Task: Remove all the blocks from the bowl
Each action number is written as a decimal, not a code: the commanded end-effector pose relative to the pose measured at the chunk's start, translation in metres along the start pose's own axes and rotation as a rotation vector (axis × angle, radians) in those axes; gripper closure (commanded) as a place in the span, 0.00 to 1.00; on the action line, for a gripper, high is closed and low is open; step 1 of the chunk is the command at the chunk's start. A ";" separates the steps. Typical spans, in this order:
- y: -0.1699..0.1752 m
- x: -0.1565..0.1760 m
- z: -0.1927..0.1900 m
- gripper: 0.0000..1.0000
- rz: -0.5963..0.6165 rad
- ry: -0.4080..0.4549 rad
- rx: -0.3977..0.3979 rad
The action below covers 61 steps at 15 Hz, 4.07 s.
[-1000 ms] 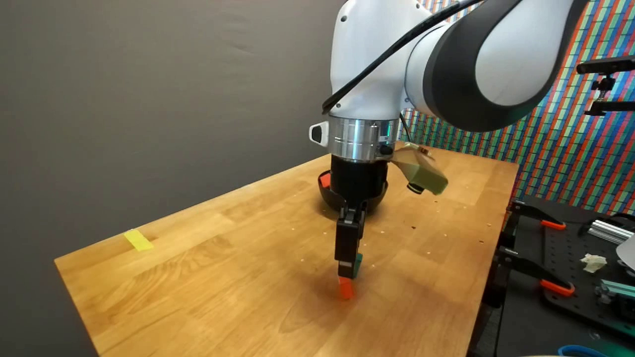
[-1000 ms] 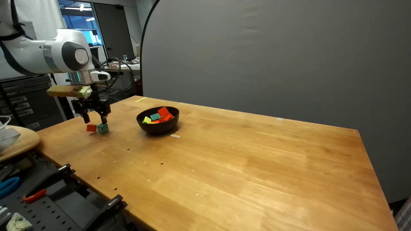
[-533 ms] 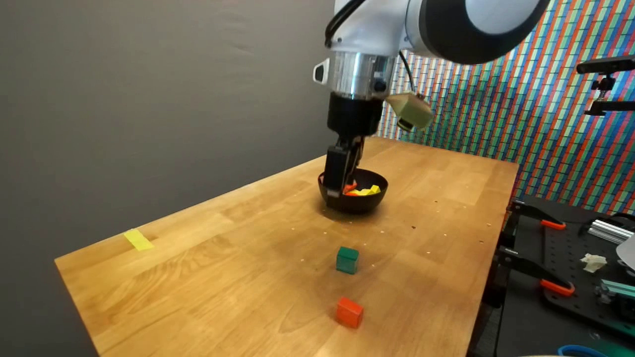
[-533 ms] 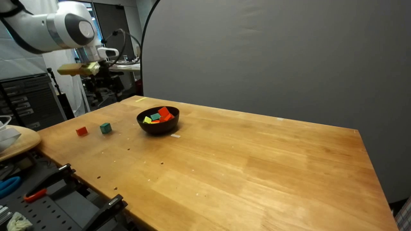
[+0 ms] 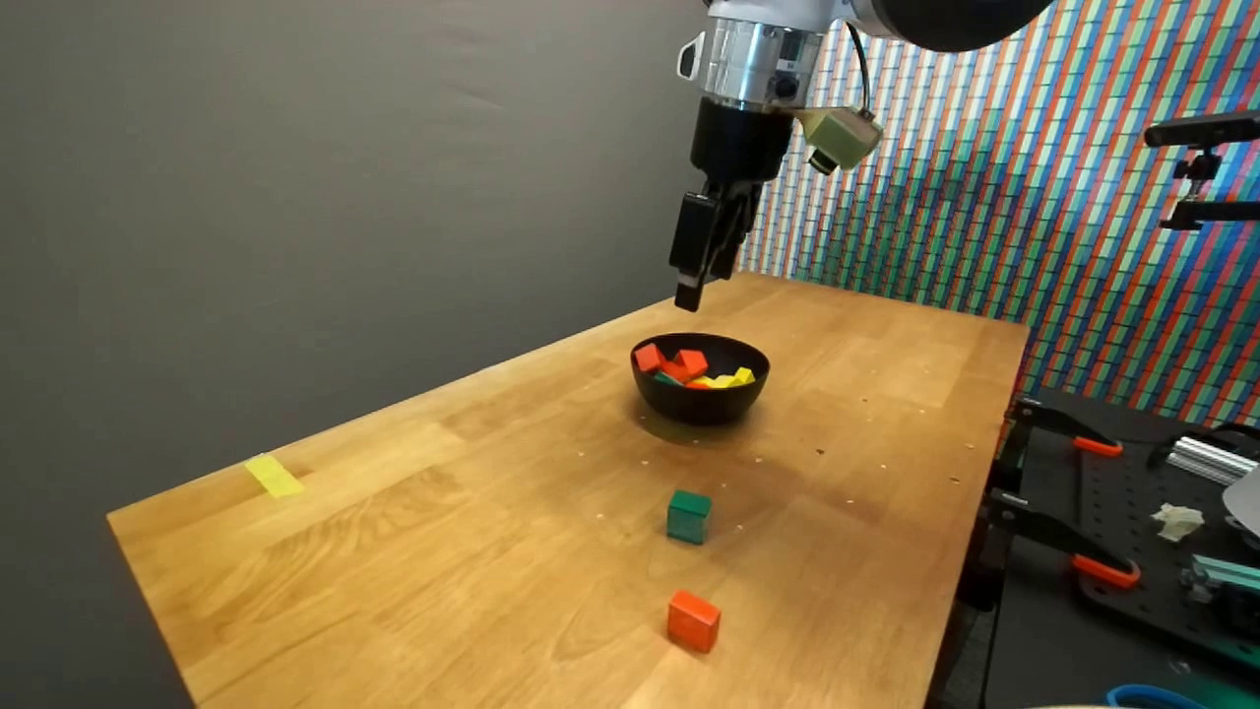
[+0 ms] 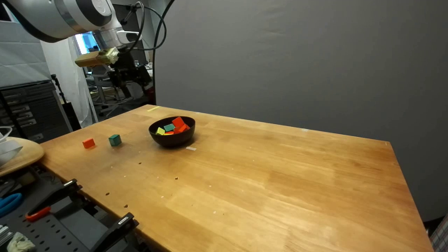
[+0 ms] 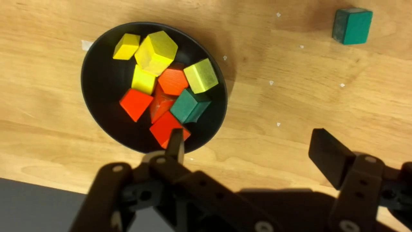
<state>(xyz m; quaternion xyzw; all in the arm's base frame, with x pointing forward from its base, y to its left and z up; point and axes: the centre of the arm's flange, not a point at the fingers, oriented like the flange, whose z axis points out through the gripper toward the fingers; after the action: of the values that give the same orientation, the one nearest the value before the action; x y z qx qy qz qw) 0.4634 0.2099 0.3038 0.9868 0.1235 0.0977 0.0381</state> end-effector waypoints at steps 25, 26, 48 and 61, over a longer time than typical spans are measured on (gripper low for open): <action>0.101 0.027 0.176 0.40 0.418 -0.020 -0.016; 0.100 0.026 0.179 0.51 0.422 -0.026 -0.019; 0.109 0.020 0.066 0.64 0.380 0.109 -0.035; 0.122 0.033 0.133 0.52 0.440 0.044 0.007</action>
<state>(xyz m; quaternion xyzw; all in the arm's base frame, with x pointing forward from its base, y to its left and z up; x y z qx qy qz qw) 0.5316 0.0962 0.2011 0.9886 -0.0917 0.1172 0.0229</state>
